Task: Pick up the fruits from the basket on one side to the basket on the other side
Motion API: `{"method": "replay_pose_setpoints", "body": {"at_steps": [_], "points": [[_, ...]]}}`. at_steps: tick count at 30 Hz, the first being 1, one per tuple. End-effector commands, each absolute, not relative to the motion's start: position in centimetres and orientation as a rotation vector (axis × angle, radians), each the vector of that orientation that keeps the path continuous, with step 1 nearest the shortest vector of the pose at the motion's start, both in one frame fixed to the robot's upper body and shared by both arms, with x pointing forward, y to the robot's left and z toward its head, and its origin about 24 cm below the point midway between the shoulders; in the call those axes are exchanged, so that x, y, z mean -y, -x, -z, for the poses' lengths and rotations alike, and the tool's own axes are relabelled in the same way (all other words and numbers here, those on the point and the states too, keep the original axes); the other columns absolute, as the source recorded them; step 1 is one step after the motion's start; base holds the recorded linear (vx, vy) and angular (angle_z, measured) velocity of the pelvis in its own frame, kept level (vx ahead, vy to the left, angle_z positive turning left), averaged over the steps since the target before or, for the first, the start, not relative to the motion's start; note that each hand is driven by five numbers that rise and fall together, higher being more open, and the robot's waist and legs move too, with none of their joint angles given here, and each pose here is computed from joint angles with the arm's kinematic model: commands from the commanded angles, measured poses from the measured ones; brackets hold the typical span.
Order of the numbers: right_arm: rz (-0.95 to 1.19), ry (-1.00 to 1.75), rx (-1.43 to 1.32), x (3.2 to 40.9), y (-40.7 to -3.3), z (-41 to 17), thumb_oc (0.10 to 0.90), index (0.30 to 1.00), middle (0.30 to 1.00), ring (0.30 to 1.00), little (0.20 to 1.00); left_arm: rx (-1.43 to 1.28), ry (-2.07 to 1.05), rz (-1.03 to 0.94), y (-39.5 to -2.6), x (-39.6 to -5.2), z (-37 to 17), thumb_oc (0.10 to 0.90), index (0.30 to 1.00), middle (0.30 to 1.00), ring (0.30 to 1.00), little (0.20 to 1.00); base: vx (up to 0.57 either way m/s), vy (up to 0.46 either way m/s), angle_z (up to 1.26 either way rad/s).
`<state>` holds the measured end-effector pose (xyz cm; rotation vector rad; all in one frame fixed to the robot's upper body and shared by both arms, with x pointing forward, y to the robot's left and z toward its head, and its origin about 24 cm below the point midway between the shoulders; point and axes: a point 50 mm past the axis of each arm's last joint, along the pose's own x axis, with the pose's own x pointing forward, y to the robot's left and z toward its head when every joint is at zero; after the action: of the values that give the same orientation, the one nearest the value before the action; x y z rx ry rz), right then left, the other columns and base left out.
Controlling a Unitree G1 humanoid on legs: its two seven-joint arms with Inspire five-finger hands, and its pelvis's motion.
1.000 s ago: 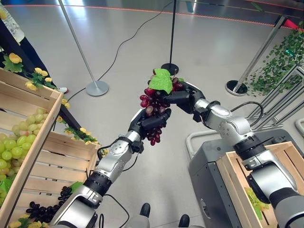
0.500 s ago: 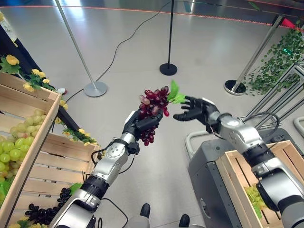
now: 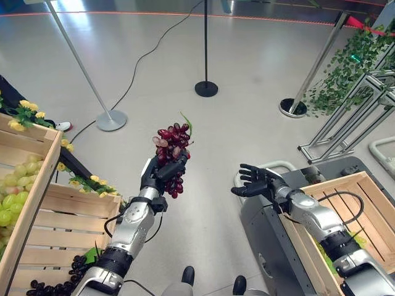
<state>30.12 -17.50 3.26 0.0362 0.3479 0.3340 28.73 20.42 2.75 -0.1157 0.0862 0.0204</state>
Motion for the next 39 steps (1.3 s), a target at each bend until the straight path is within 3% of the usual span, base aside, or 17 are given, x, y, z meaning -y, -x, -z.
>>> {"method": "replay_pose_setpoints", "body": {"at_steps": [1,5,9,15,27,36,39], "points": [[-0.407,-0.175,0.009,15.5,-30.3,-7.8,0.8,0.9,0.9,0.9,0.9,0.229,0.121,-0.124,-30.1,-21.5,-7.0,0.4,0.3,0.3,0.3,0.3,0.0,0.064,-0.1],[-0.39,-0.227,0.034,15.0,-28.4,-6.6,0.8,0.9,0.9,0.9,0.9,0.229,0.113,-0.147,-29.7,-21.2,-6.4,0.4,0.3,0.3,0.3,0.3,0.03,-0.039,0.11],[-0.322,-0.301,-0.005,16.3,-26.3,-4.3,0.8,0.9,0.9,0.9,0.9,0.207,0.137,-0.045,-29.7,-18.9,-5.1,0.4,0.3,0.3,0.3,0.3,0.02,-0.218,1.13],[-0.328,-0.333,-0.098,13.8,-26.7,-2.1,0.8,0.9,0.9,0.9,0.9,0.226,0.184,-0.027,-30.0,-17.3,-5.3,0.4,0.3,0.3,0.3,0.3,-0.11,-0.25,0.93],[-0.166,-0.402,-0.073,14.3,-27.2,-2.0,0.8,0.9,0.9,0.9,0.9,0.368,0.205,0.102,-31.7,-13.1,-9.1,0.4,0.3,0.3,0.3,0.3,-0.16,-0.002,0.56],[-0.203,-0.353,-0.069,12.9,-28.4,-2.6,0.8,0.9,0.9,0.9,0.9,0.458,0.151,0.044,-32.3,-14.0,-10.7,0.4,0.3,0.3,0.3,0.3,-0.11,0.079,0.04],[-0.199,-0.332,-0.068,13.3,-28.5,-2.6,0.8,0.9,0.9,0.9,0.9,0.513,0.157,-0.063,-32.2,-15.4,-11.6,0.4,0.3,0.3,0.3,0.3,-0.05,0.107,-0.01]]}}
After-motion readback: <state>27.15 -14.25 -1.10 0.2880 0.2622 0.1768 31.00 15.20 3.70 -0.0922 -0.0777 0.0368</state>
